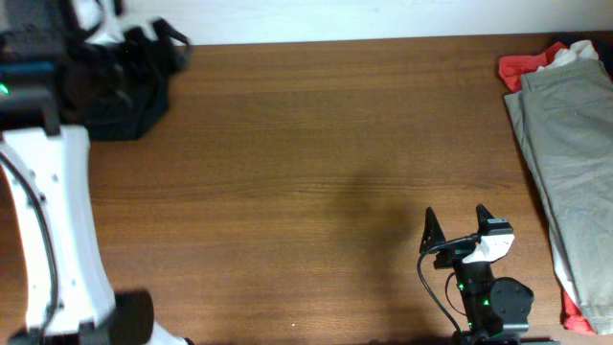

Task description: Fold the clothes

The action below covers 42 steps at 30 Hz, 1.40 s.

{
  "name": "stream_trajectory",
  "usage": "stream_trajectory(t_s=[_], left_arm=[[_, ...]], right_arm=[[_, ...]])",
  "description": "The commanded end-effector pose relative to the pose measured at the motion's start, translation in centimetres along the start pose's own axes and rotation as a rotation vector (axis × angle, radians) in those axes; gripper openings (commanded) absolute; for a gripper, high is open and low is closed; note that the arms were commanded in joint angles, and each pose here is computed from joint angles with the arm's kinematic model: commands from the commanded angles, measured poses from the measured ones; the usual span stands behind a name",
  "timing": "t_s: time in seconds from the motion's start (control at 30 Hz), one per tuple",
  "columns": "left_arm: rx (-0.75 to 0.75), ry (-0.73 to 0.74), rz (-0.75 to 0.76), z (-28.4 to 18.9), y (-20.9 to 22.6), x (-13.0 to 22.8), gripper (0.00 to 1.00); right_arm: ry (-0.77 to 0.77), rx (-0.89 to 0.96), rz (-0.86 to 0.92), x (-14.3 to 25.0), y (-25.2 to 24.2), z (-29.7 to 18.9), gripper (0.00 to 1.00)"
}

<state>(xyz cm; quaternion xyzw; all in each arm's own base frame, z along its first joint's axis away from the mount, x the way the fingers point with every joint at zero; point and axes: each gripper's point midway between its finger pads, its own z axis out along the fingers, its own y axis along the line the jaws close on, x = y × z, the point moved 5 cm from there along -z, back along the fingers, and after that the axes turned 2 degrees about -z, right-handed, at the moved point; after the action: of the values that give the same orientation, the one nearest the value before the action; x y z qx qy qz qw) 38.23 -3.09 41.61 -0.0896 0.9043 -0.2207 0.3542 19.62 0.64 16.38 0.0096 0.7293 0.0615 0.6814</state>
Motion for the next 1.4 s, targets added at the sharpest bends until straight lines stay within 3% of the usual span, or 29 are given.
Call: stream_trajectory(t_s=[0.0,0.13,0.4,0.47,0.57,0.7,0.9,1.0,1.37], left_arm=[[-0.075,0.147,0.092,2.4,-1.5,6.2,0.99],[-0.221,-0.007,0.208,4.4,0.4,10.8,0.99],[-0.147,-0.358,0.186,5.6,8.6,20.6,0.99],[-0.097,-0.509,0.18,5.2,10.6,22.8,0.99],[-0.046,-0.661,0.181,4.4,12.7,25.1,0.99],[-0.103,-0.767,0.154,3.4,15.1,25.9,0.99],[-0.196,-0.727,0.099,3.0,17.2,27.9,0.99],[-0.18,-0.787,0.127,2.1,16.6,27.4,0.99],[-0.154,-0.769,0.165,2.4,15.9,27.6,0.99]], right_arm=[[0.004,0.01,-0.003,0.2,-0.1,0.0,0.99],[0.004,0.01,-0.003,0.2,-0.1,0.0,0.99],[0.004,0.01,-0.003,0.2,-0.1,0.0,0.99],[0.004,0.01,-0.003,0.2,-0.1,0.0,0.99],[0.004,0.01,-0.003,0.2,-0.1,0.0,0.99],[0.004,0.01,-0.003,0.2,-0.1,0.0,0.99],[0.004,0.01,-0.003,0.2,-0.1,0.0,0.99],[0.004,0.01,-0.003,0.2,-0.1,0.0,0.99],[0.004,0.01,-0.003,0.2,-0.1,0.0,0.99]])
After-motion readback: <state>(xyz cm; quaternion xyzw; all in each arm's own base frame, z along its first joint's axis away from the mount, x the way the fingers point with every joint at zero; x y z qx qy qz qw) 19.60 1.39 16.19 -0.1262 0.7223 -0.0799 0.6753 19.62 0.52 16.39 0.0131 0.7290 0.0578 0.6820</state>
